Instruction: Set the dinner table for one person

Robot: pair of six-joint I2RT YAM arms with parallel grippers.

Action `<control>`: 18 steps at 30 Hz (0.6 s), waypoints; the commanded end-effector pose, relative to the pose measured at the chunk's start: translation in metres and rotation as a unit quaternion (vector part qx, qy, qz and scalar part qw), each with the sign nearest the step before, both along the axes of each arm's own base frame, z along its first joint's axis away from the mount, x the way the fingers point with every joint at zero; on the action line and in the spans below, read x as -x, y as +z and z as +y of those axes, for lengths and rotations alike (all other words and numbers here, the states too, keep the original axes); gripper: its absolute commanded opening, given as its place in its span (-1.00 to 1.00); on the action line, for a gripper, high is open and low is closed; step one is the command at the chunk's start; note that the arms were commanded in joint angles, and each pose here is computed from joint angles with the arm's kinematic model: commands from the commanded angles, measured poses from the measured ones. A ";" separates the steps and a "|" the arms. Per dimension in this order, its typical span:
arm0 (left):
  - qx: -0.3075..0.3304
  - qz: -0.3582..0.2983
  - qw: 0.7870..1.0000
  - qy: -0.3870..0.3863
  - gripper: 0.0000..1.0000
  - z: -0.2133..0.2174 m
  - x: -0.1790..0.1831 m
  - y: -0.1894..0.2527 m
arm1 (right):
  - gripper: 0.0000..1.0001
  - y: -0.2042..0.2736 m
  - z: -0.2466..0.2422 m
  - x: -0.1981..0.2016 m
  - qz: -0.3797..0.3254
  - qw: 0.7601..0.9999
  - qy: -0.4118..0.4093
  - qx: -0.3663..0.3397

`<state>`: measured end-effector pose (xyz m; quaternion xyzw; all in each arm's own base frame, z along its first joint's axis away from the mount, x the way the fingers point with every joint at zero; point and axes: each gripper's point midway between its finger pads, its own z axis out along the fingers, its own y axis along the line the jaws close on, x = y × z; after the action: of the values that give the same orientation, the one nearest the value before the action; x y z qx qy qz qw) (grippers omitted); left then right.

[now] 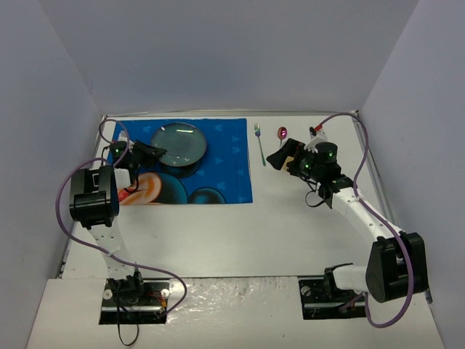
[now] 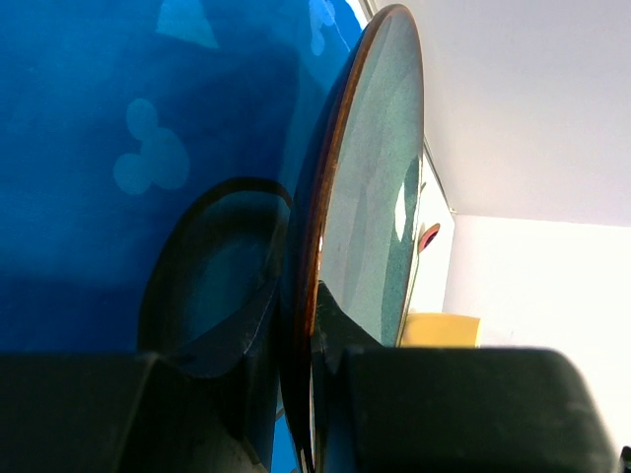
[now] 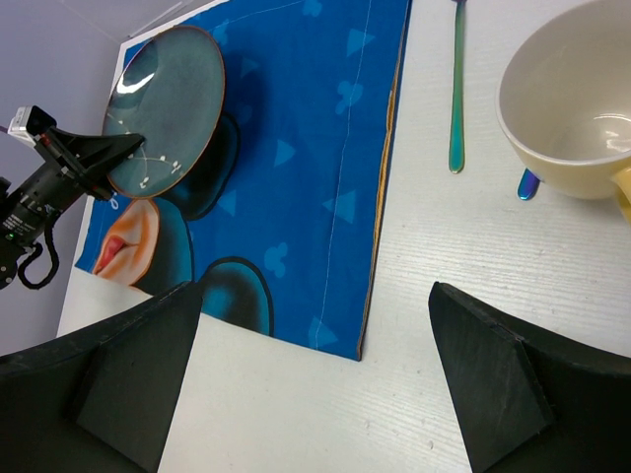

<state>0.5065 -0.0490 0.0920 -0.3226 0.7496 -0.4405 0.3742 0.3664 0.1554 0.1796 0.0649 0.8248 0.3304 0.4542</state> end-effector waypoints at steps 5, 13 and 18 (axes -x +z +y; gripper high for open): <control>0.019 -0.117 0.993 -0.027 -1.00 -0.007 -0.010 0.067 | 0.93 0.022 0.001 -0.003 -0.043 0.999 0.005 -0.017; 0.010 -0.094 0.995 -0.025 -1.00 -0.006 -0.009 0.046 | 0.93 0.020 0.003 -0.001 -0.043 0.999 0.009 -0.021; 0.011 -0.073 0.997 -0.028 -1.00 -0.007 -0.009 0.028 | 0.93 0.022 0.002 0.000 -0.047 0.999 0.009 -0.020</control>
<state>0.4926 -0.0515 0.0510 -0.3517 0.7611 -0.4326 0.3314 0.3619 0.1564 0.1712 0.0666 0.8277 0.3345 0.4457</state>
